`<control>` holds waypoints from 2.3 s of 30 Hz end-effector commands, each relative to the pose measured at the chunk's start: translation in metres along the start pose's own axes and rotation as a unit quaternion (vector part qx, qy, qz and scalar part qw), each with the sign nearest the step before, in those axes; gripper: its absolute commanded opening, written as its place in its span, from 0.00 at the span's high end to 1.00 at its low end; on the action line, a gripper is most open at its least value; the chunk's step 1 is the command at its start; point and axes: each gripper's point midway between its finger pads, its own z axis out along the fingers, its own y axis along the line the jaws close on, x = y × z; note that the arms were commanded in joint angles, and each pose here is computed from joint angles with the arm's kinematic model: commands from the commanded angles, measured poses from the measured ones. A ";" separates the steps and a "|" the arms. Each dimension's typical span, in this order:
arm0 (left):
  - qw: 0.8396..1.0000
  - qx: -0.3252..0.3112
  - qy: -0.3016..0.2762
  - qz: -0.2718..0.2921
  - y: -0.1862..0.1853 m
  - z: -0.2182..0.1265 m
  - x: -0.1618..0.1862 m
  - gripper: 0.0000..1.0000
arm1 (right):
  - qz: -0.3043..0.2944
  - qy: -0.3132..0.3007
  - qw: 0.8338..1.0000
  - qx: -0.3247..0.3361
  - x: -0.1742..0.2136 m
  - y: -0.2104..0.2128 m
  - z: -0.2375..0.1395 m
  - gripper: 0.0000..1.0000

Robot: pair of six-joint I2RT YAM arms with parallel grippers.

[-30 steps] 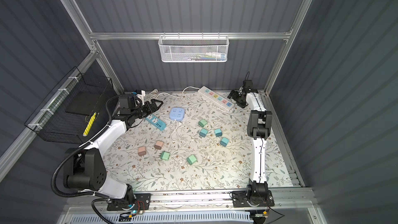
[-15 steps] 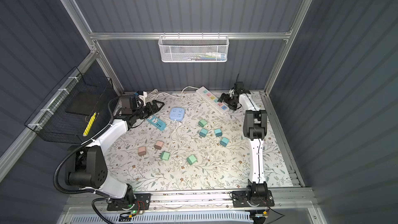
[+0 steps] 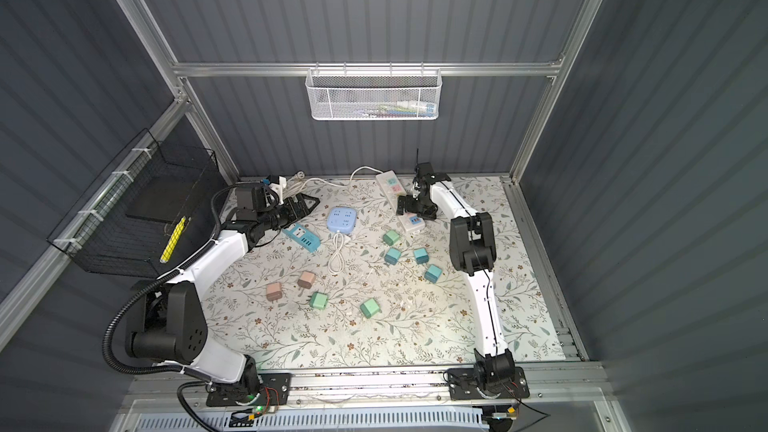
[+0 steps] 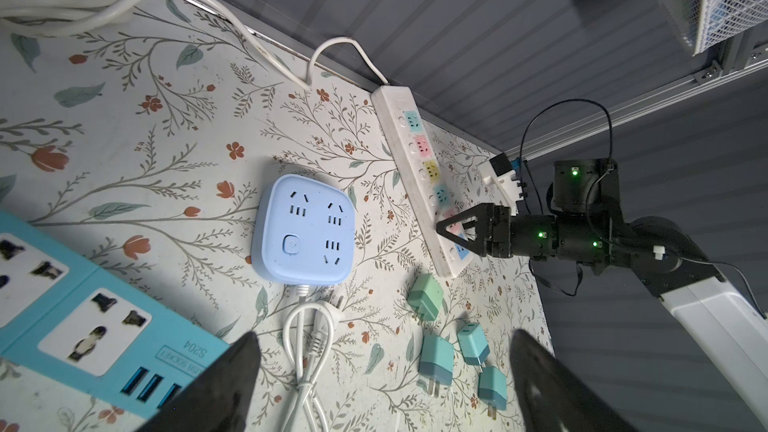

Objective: Insert the plug

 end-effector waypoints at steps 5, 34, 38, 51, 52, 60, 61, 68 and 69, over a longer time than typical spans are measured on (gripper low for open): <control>1.000 0.016 -0.001 0.018 -0.019 -0.009 -0.001 0.06 | -0.059 0.043 0.989 0.130 0.031 -0.015 0.016 0.05; 0.999 0.020 0.018 0.017 -0.070 -0.032 0.067 0.11 | 0.021 0.017 0.992 0.123 0.193 -0.011 -0.039 0.20; 0.999 0.005 0.037 0.026 -0.074 -0.027 0.104 0.12 | 0.023 0.015 0.993 0.113 0.198 -0.006 -0.045 0.20; 0.938 -0.172 0.175 0.245 -0.071 -0.016 0.193 0.22 | 0.000 -0.072 0.994 0.088 0.174 0.015 -0.141 0.09; 0.935 -0.170 0.180 0.255 -0.074 -0.017 0.196 0.23 | 0.001 -0.076 0.993 0.085 0.174 0.016 -0.147 0.09; 0.912 -0.200 0.098 0.344 -0.092 -0.053 0.194 0.36 | 0.013 -0.133 0.989 0.069 0.185 0.001 -0.164 0.11; 0.916 -0.194 0.080 0.342 -0.093 -0.058 0.192 0.40 | 0.013 -0.137 0.987 0.079 0.185 -0.004 -0.164 0.11; 0.920 -0.186 0.070 0.338 -0.079 -0.059 0.200 0.38 | 0.044 -0.170 0.984 0.005 0.174 -0.009 -0.166 0.05; 0.913 -0.190 0.086 0.351 -0.079 -0.058 0.202 0.38 | 0.051 -0.167 0.984 -0.021 0.174 -0.007 -0.165 0.05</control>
